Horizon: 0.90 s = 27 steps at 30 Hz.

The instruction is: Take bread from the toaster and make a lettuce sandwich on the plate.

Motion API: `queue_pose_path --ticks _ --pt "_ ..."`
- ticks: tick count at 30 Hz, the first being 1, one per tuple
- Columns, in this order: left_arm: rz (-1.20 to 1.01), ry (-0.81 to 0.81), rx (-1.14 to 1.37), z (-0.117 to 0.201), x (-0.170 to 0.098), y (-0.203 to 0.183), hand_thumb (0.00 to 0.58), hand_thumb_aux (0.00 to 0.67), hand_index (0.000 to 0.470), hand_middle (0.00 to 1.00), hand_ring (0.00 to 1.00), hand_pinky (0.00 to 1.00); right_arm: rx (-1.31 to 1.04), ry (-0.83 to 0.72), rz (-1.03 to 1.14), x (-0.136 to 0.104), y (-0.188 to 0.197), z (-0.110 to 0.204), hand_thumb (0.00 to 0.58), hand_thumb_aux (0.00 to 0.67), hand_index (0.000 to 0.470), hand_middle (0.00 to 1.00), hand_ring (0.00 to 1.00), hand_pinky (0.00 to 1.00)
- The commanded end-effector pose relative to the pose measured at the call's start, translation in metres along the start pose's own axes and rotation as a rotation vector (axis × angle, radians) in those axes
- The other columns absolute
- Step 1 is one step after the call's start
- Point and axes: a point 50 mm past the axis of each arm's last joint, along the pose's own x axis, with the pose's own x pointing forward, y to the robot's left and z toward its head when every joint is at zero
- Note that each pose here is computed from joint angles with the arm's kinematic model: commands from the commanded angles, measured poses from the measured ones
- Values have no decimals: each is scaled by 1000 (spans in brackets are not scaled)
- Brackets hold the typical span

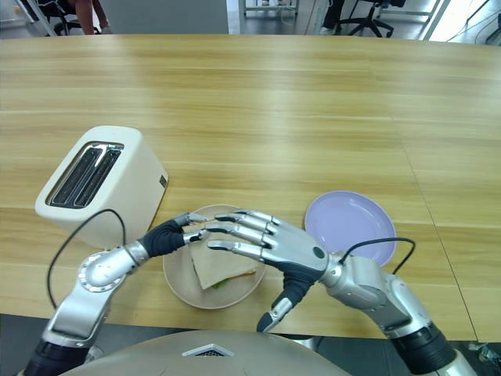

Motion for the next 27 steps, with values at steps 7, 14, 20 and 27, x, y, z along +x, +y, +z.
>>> queue_pose_path --ticks 7,14,20,27 --pt "43 98 43 -31 12 7 580 670 460 1000 1000 1000 25 135 481 -3 74 -24 0 0 0 0 0 0" --pt "87 123 124 -35 9 13 580 670 460 1000 1000 1000 64 210 634 -14 90 -29 0 0 0 0 0 0" --pt "179 81 338 -13 2 24 580 652 447 1000 1000 1000 69 268 667 -15 93 -40 0 0 0 0 0 0" --pt "668 -272 723 76 -28 61 0 0 0 1000 1000 1000 102 299 669 -14 96 -47 0 0 0 0 0 0"
